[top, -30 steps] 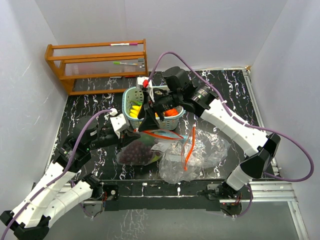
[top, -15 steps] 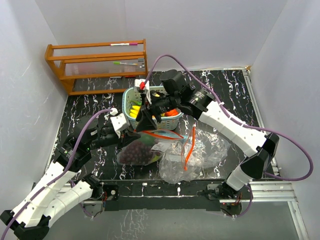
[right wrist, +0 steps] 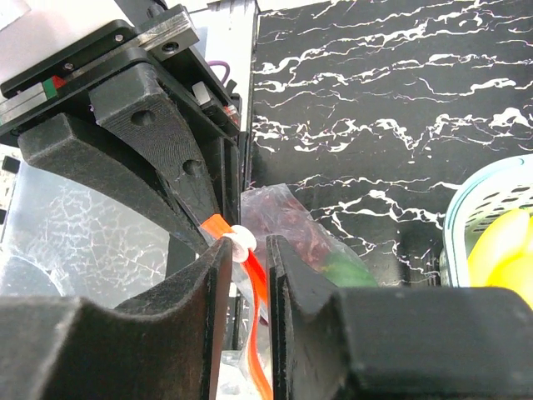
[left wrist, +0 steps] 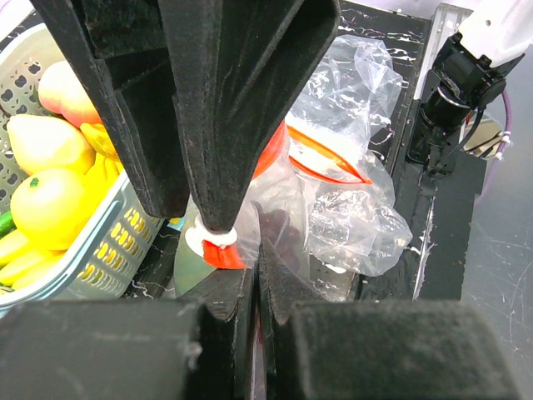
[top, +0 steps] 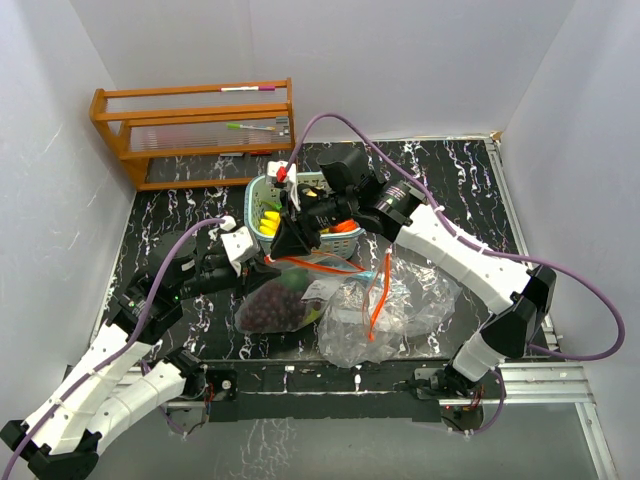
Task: Place the food in the zip-top bag and seal the zipper
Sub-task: Zip the zipper food storage bag at the center of the board.
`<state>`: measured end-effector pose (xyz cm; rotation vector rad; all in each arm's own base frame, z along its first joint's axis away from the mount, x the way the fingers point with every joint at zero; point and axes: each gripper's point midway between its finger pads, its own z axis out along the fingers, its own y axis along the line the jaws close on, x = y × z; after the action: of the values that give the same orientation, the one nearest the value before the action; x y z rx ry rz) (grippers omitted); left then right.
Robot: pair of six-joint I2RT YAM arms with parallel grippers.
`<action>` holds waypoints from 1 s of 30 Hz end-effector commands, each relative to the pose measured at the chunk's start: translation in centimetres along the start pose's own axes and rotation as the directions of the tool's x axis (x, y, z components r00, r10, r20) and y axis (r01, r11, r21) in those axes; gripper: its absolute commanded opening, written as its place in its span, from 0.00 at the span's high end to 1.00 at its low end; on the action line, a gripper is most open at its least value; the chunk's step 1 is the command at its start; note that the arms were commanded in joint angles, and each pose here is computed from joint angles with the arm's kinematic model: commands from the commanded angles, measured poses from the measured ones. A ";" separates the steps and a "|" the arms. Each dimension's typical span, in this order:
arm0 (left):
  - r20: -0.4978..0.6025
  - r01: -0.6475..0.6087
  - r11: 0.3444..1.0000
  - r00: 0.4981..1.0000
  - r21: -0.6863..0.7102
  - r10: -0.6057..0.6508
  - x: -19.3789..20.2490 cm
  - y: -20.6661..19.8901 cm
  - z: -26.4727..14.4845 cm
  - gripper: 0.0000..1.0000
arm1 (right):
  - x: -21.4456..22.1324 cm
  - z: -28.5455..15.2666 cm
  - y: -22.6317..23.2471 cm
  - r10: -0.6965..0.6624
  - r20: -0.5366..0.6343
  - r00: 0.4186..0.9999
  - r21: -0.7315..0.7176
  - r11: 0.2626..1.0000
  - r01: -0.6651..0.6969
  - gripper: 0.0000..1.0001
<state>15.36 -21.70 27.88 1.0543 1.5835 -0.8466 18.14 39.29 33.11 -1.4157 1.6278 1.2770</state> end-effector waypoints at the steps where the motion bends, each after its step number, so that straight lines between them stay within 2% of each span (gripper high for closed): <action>1: 0.068 -0.039 0.999 0.997 0.009 0.038 -2.2 -0.4 -0.4 1.00 | -2.4 -0.8 0.4 -0.076 0.072 0.995 0.019 0.997 0.075 0.75; 3: 0.068 -0.040 0.999 0.997 0.010 0.040 -2.2 -0.4 -0.4 1.00 | -2.4 -0.8 0.6 -0.077 0.071 0.995 0.007 0.997 0.076 0.72; 4: 0.069 -0.040 0.999 0.997 0.012 0.039 -2.2 -0.4 -0.5 1.00 | -2.3 -0.7 0.6 -0.073 0.067 0.995 0.004 0.997 0.073 0.68; 6: 0.070 -0.040 0.999 0.997 0.012 0.039 -2.2 -0.4 -0.5 1.00 | -1.9 -0.6 0.4 -0.068 0.057 0.996 0.000 0.998 0.068 0.53; 9: 0.070 -0.041 0.999 0.997 0.011 0.040 -2.2 -0.5 -0.5 1.00 | -1.6 -0.4 0.7 -0.069 0.050 0.996 -0.018 0.997 0.070 0.44; 18: 0.081 -0.058 0.998 0.995 0.007 0.058 -2.6 -0.7 -1.1 1.00 | -0.8 -0.3 2.0 -0.096 0.018 0.995 -0.131 0.987 0.097 0.44; 22: 0.081 -0.058 0.998 0.995 0.006 0.058 -2.6 -0.6 -1.0 1.00 | -0.3 -0.1 1.8 -0.081 0.007 0.997 -0.129 0.988 0.081 0.45; 30: 0.081 -0.057 0.998 0.995 0.008 0.056 -2.6 -0.6 -0.9 1.00 | -1.6 -0.4 2.6 -0.096 0.050 0.994 -0.145 0.984 0.103 0.53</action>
<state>14.95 -21.43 28.08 1.0545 1.5751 -0.8466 16.44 39.19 31.93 -1.5344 1.5826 1.3723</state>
